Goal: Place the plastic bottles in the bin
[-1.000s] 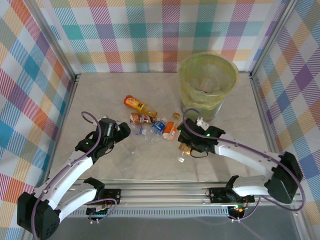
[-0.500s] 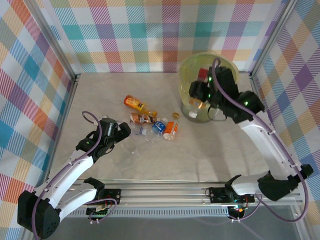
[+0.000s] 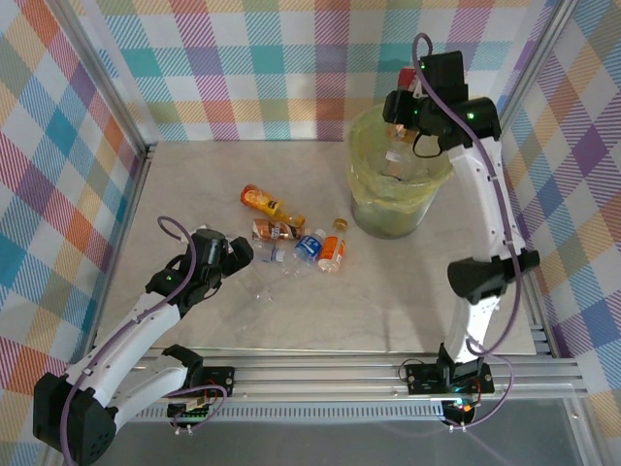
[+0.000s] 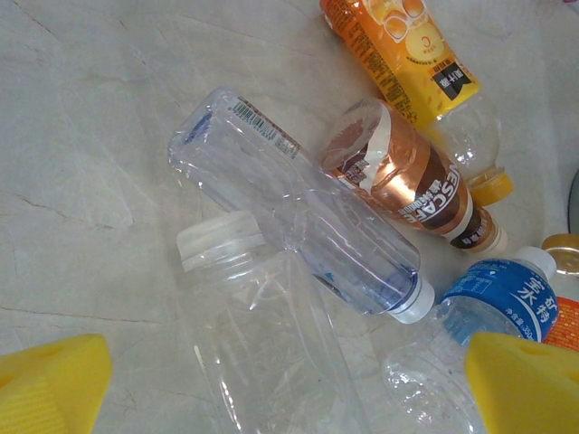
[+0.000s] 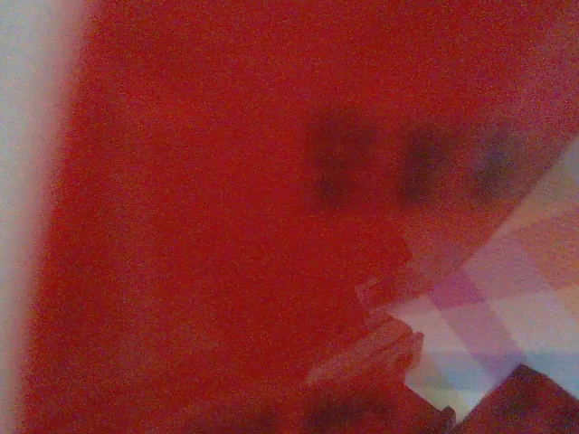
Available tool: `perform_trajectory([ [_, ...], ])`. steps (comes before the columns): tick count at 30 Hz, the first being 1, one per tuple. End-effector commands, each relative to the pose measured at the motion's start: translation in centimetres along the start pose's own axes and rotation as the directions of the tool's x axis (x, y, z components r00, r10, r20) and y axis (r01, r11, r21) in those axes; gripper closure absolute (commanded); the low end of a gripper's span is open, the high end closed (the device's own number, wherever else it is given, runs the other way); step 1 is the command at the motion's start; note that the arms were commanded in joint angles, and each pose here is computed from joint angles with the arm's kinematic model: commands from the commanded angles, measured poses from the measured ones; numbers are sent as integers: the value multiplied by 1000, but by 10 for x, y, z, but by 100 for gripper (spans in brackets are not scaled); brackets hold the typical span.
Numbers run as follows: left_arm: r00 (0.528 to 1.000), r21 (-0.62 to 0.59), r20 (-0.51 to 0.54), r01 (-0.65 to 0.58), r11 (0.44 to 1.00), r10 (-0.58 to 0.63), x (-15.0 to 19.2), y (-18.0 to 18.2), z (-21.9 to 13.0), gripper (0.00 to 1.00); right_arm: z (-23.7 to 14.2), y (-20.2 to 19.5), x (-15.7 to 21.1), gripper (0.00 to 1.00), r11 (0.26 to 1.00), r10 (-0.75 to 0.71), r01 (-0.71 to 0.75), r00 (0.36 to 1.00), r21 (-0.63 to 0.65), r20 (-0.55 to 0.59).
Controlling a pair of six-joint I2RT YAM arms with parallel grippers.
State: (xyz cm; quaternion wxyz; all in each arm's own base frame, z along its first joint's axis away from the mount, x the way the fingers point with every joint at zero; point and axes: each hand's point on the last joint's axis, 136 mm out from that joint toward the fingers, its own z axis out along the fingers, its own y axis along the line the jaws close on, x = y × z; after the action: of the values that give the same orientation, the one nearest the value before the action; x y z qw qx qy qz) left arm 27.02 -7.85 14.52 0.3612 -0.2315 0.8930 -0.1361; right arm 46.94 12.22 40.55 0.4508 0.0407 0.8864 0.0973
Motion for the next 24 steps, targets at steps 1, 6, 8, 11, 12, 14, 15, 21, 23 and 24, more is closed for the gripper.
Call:
perform_trajectory([
  [1,999,28,34,7,1000,-8,-15,-8,-7,0,1,-19,14,43,995,-87,90,992,31,-96],
  [6,999,29,33,5,1000,-6,-16,-9,-5,0,25,-39,30,42,987,-134,146,976,62,-174],
  [8,1000,29,29,2,1000,-3,-15,-10,-4,0,34,-46,35,42,982,-152,171,968,85,-198],
  [11,1000,26,24,4,1000,-4,-14,-10,-3,0,46,-59,47,41,971,-170,205,954,121,-247],
  [12,1000,24,22,3,1000,-3,-14,-10,-2,0,50,-62,50,41,968,-175,214,949,128,-262],
  [14,1000,22,22,2,1000,-2,-13,-9,-2,0,58,-68,59,39,960,-189,240,936,143,-298],
  [15,1000,22,23,3,1000,-4,-13,-9,-2,0,62,-71,63,38,956,-193,250,929,152,-315],
  [21,1000,20,20,2,1000,-3,-13,-8,-1,0,79,-85,82,33,941,-191,280,903,191,-385],
  [23,1000,23,20,3,1000,-3,-13,-9,-2,0,83,-89,86,29,938,-189,285,898,199,-398],
  [24,1000,22,21,3,1000,-3,-13,-9,-2,0,84,-90,87,27,936,-189,288,896,202,-403],
])
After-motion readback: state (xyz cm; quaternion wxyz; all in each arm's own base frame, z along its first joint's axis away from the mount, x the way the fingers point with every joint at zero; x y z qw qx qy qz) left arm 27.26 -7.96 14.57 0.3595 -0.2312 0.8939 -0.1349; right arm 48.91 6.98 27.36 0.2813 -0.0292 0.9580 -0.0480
